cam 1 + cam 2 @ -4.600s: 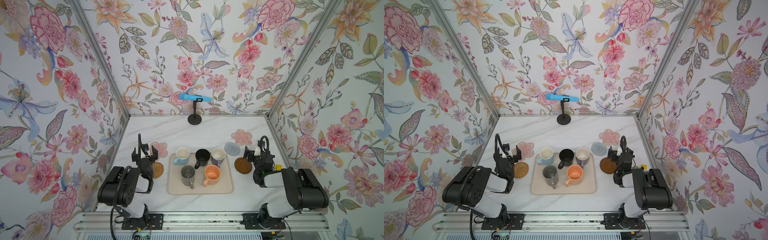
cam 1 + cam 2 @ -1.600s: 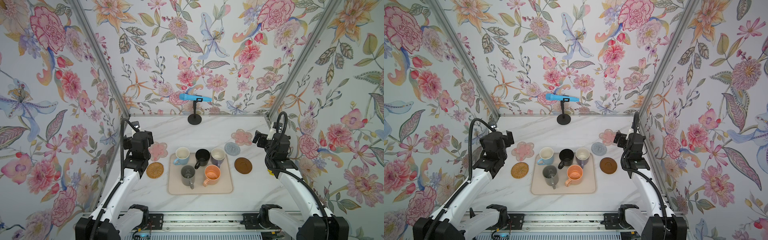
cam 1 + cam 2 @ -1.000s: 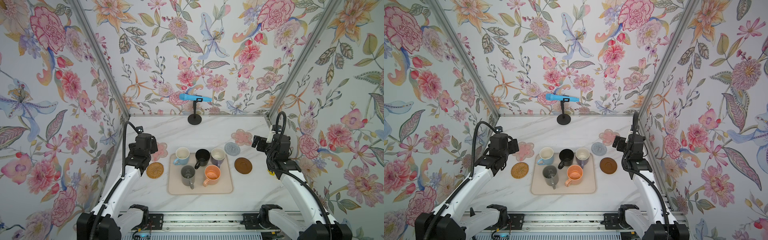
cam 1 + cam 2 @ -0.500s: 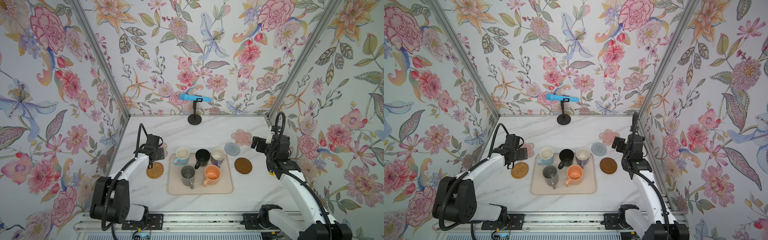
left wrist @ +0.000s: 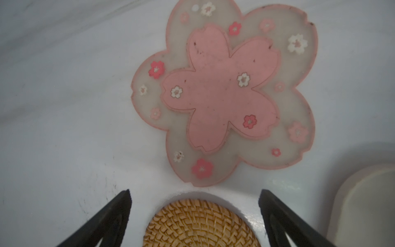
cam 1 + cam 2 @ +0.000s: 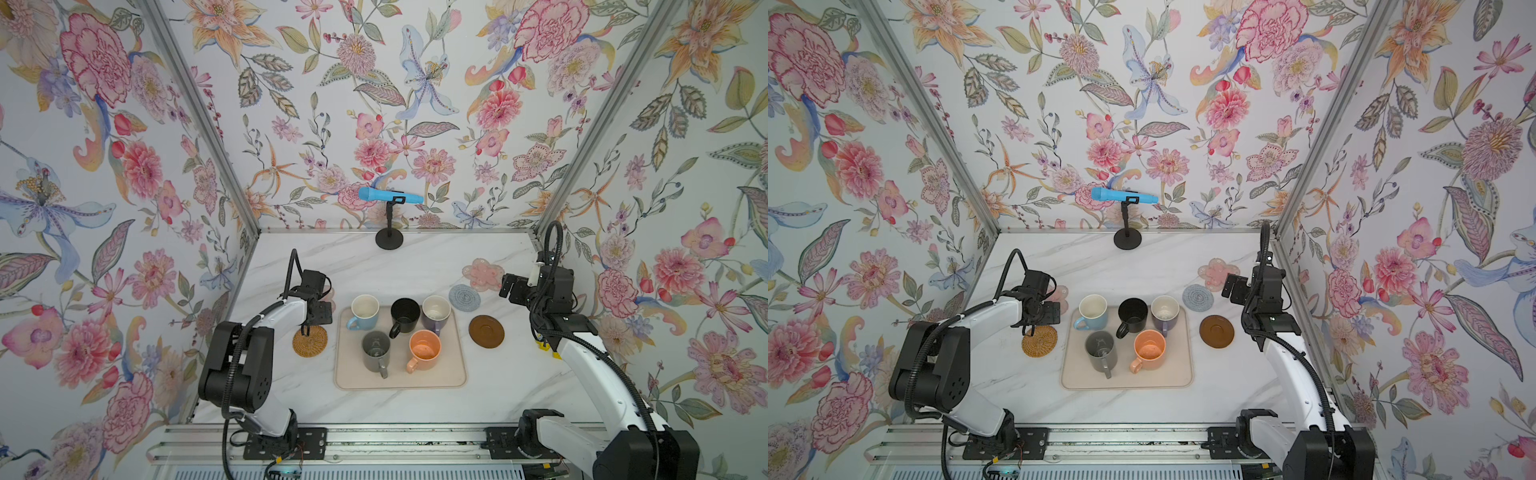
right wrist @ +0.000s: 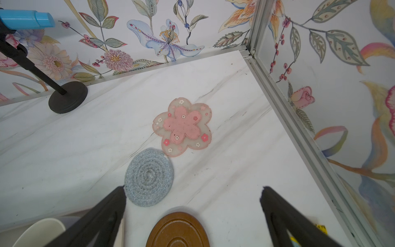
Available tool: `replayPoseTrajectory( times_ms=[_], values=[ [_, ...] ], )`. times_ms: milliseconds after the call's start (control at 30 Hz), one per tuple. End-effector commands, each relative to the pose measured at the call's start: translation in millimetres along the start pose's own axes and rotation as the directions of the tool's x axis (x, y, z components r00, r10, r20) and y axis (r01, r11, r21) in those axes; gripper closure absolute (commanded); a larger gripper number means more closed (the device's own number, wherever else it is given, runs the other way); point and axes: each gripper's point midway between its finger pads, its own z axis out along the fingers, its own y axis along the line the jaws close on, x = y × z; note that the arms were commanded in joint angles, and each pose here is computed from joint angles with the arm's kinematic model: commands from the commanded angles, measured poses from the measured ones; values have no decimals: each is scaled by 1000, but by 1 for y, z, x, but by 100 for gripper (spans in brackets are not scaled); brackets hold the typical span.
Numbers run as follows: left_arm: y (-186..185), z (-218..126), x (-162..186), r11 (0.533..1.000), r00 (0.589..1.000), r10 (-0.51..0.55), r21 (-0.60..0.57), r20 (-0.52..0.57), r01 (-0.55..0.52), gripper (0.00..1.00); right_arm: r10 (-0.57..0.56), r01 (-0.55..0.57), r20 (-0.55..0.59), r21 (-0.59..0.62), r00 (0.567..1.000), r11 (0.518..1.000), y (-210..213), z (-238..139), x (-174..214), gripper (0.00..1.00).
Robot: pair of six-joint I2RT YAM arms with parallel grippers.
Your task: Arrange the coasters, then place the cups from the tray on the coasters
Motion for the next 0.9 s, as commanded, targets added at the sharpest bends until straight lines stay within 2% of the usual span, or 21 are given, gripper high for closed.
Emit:
replayPoseTrajectory(
  times_ms=[0, 300, 567, 867],
  values=[
    [3, 4, -5, 1000, 1000, 3, -11, -7, -4, 4, 15, -15, 2, -29, 1000, 999, 8, -2, -9, 1],
    [4, 20, -5, 1000, 1000, -15, 16, -23, 15, 8, 42, -42, -20, -46, 999, 998, 12, 3, -6, 1],
    [-9, 35, -3, 997, 999, -7, 74, -51, 11, 11, 57, -59, -43, -46, 997, 997, 13, 10, -1, 1],
    [-8, 41, 5, 994, 994, -60, 90, -91, 68, 15, 59, -61, -54, -37, 997, 997, 12, 11, 3, 1]
  ],
)
